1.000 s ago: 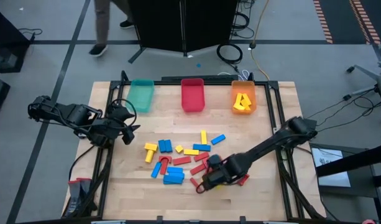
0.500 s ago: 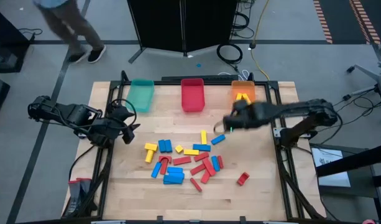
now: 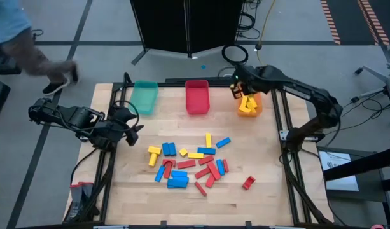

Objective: Sort blocks
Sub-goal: Put the yellow block into the orange bin

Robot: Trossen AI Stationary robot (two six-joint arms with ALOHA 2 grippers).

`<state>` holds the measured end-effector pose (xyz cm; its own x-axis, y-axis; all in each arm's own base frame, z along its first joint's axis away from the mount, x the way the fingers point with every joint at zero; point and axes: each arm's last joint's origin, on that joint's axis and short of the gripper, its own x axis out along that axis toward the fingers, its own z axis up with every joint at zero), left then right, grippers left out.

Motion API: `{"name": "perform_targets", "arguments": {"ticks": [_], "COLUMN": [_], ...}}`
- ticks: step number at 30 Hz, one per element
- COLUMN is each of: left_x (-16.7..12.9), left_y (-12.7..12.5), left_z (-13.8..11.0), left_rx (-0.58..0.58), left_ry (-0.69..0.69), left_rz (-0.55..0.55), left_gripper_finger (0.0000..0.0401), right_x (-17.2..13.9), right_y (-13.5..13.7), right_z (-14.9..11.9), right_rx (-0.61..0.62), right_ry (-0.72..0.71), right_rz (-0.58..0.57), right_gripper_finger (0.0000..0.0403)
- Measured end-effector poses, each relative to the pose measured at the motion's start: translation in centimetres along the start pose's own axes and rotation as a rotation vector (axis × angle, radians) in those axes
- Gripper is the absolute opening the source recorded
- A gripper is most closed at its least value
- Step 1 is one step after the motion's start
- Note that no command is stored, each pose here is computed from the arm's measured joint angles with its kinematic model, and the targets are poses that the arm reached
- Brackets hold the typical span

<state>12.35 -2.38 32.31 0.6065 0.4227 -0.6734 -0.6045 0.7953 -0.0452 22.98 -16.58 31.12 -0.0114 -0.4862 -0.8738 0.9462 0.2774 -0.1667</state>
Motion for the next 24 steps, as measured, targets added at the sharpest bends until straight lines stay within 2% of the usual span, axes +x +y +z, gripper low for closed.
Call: {"name": "perform_targets", "arguments": {"ticks": [7,11,18,24], "left_x": [0.0,0.0,0.0,0.0], "left_y": [0.0,0.0,0.0,0.1], "left_z": [0.0,0.0,0.0,0.1], "left_rx": [-0.031,-0.031,-0.068,-0.082], "left_ry": [-0.001,-0.002,-0.003,-0.021], "left_rz": [0.002,0.002,0.003,0.020], "left_gripper_finger": [0.0267,0.0267,0.0267,0.0267], "right_x": [5.0,6.9,10.4,12.9], "right_y": [-0.4,-0.1,-0.5,-1.8], "right_z": [1.8,2.1,0.0,-1.7], "right_rx": [-0.053,-0.086,-0.032,0.084], "right_ry": [0.140,0.196,0.200,0.144], "right_rz": [-0.013,0.027,0.135,0.227], "right_gripper_finger": [0.0080,0.0080,0.0080,0.0080]}}
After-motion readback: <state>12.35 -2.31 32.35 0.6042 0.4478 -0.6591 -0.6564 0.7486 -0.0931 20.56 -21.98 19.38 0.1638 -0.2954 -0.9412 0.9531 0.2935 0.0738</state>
